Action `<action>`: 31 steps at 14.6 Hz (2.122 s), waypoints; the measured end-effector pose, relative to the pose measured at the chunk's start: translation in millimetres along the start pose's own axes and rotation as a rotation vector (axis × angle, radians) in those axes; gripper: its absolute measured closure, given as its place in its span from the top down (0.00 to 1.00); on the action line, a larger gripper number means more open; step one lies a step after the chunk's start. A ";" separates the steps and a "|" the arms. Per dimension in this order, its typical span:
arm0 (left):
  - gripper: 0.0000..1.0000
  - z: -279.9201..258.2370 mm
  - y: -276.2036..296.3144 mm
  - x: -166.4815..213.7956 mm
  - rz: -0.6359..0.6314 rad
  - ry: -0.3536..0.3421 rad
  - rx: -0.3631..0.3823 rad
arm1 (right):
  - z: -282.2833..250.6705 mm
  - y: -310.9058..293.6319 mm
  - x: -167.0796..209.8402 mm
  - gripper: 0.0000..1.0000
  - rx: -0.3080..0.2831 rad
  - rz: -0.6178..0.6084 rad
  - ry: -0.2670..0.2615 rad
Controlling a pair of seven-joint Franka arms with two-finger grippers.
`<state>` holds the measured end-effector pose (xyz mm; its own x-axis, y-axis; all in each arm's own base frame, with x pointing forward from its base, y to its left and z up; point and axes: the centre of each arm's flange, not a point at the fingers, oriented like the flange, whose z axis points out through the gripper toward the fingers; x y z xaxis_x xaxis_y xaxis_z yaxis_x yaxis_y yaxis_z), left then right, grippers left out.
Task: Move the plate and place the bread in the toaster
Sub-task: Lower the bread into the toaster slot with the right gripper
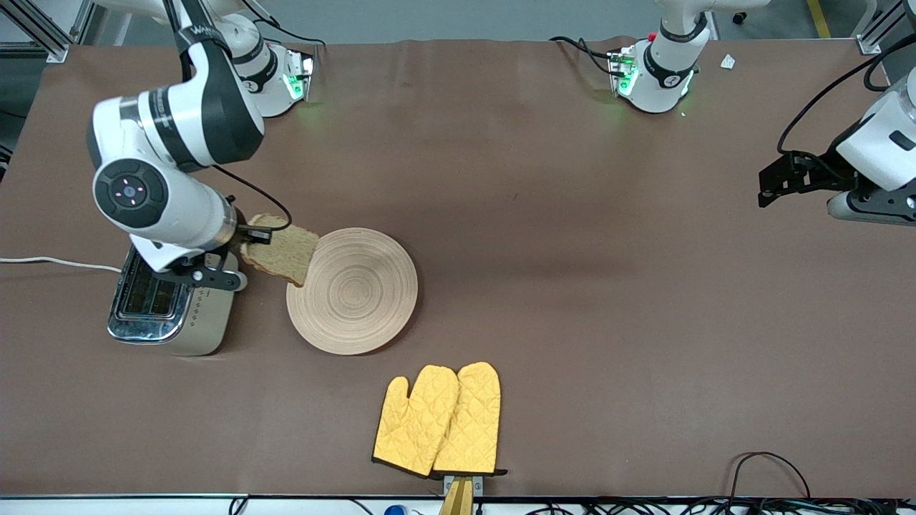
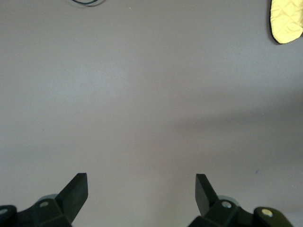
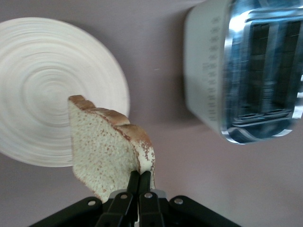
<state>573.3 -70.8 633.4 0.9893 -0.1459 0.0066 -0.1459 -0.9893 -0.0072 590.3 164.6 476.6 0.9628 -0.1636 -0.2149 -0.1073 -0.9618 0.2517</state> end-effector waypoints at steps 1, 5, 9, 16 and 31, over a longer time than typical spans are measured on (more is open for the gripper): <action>1.00 0.0 -0.1 0.0 0.000 0.000 0.000 | -8.7 6.2 -2.1 0.03 -0.060 0.003 0.013; 1.00 0.0 -2.9 -0.1 -0.005 0.000 0.000 | -18.7 14.6 -5.1 0.03 -0.279 0.004 0.073; 1.00 0.0 -3.2 -0.1 -0.006 0.000 0.000 | -9.9 26.2 4.6 0.03 -0.440 -0.010 0.096; 1.00 0.1 -4.0 -0.1 -0.007 0.000 0.000 | 16.0 49.0 30.0 0.03 -0.659 -0.011 0.075; 1.00 0.2 -4.0 -0.1 -0.007 0.000 0.000 | 83.0 49.4 68.3 0.03 -0.731 -0.035 0.000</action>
<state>573.7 -66.8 633.2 0.9903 -0.1388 0.0063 -0.1387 -0.9903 -0.0074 630.2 87.7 396.0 0.9627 -0.1358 -0.2341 0.1161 -0.5740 0.8106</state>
